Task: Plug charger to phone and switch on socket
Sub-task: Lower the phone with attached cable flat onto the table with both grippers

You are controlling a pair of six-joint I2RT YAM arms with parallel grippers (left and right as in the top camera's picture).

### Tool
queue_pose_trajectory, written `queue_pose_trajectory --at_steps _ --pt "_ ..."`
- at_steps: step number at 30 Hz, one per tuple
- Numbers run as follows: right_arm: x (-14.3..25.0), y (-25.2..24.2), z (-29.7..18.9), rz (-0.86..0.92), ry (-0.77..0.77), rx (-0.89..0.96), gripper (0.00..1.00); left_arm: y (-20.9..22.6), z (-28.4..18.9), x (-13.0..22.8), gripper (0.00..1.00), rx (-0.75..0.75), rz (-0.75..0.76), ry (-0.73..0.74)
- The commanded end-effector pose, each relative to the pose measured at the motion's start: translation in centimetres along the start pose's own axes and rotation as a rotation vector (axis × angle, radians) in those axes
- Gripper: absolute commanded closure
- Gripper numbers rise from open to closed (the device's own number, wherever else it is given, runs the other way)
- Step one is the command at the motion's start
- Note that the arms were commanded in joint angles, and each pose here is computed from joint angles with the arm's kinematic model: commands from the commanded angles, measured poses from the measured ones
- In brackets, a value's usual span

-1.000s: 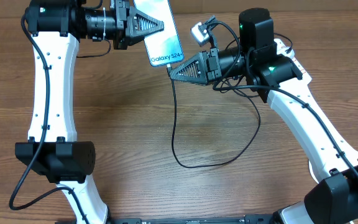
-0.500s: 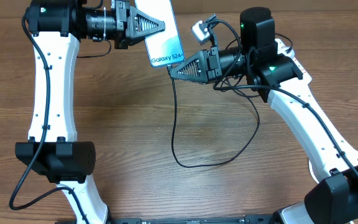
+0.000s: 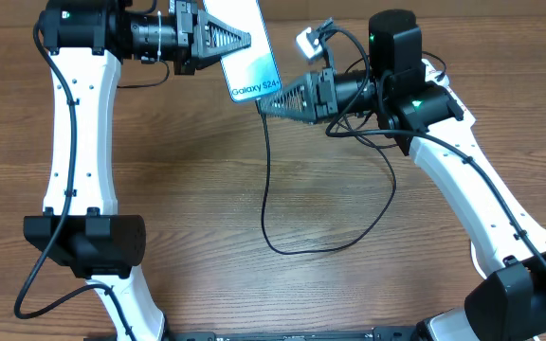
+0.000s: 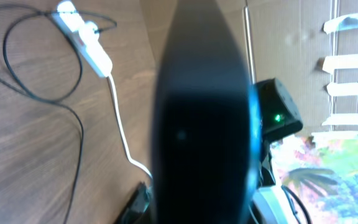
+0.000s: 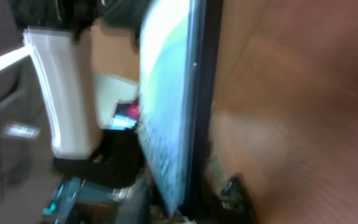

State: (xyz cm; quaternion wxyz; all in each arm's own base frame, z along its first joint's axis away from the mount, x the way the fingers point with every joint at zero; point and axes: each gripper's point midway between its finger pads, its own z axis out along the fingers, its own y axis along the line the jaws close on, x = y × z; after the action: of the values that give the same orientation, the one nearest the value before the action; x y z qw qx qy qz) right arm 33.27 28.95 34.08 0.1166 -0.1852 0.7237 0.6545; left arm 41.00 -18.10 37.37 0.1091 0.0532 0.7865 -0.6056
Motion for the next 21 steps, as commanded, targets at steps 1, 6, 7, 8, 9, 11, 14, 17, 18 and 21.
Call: queue_pose_trajectory --at_steps 1,6,7,8,9,11,14,17,18,21 --pt "-2.1 -0.3 -1.3 -0.036 -0.104 0.08 0.43 0.0 0.7 0.5 0.96 -0.028 0.023 0.01" --pt "-1.9 -0.5 -1.3 -0.021 -0.101 0.083 0.07 1.2 0.6 0.0 0.96 -0.098 0.026 -0.015" --pt "-1.8 -0.6 -1.3 -0.017 -0.099 0.085 0.04 1.8 0.4 -0.3 0.96 -0.131 0.024 -0.029" --pt "-1.8 -0.6 -1.3 -0.012 -0.097 0.087 0.03 2.4 0.2 -0.6 0.96 -0.166 0.015 -0.042" --pt "-1.7 -0.7 -1.3 -0.009 -0.095 0.089 0.02 3.4 0.0 -0.9 0.96 -0.212 -0.003 -0.06" --pt "-1.4 -1.0 -1.3 -0.011 -0.087 0.096 0.0 5.1 -0.4 -1.6 0.96 -0.29 -0.011 -0.087" --pt "-1.0 -2.0 -1.4 -0.019 -0.087 0.139 0.0 7.2 -0.5 -2.1 0.96 -0.365 -0.029 -0.101" --pt "-0.9 -4.8 -2.0 0.034 -0.127 0.275 0.0 9.0 0.2 -2.3 0.96 -0.393 -0.051 -0.079" --pt "-0.8 -6.0 -2.4 0.059 -0.141 0.339 0.0 9.7 0.6 -2.2 0.96 -0.392 -0.065 -0.065" --pt "-0.1 -8.7 -3.5 0.117 -0.162 0.487 0.0 11.7 2.2 -1.7 0.96 -0.389 -0.067 0.0"
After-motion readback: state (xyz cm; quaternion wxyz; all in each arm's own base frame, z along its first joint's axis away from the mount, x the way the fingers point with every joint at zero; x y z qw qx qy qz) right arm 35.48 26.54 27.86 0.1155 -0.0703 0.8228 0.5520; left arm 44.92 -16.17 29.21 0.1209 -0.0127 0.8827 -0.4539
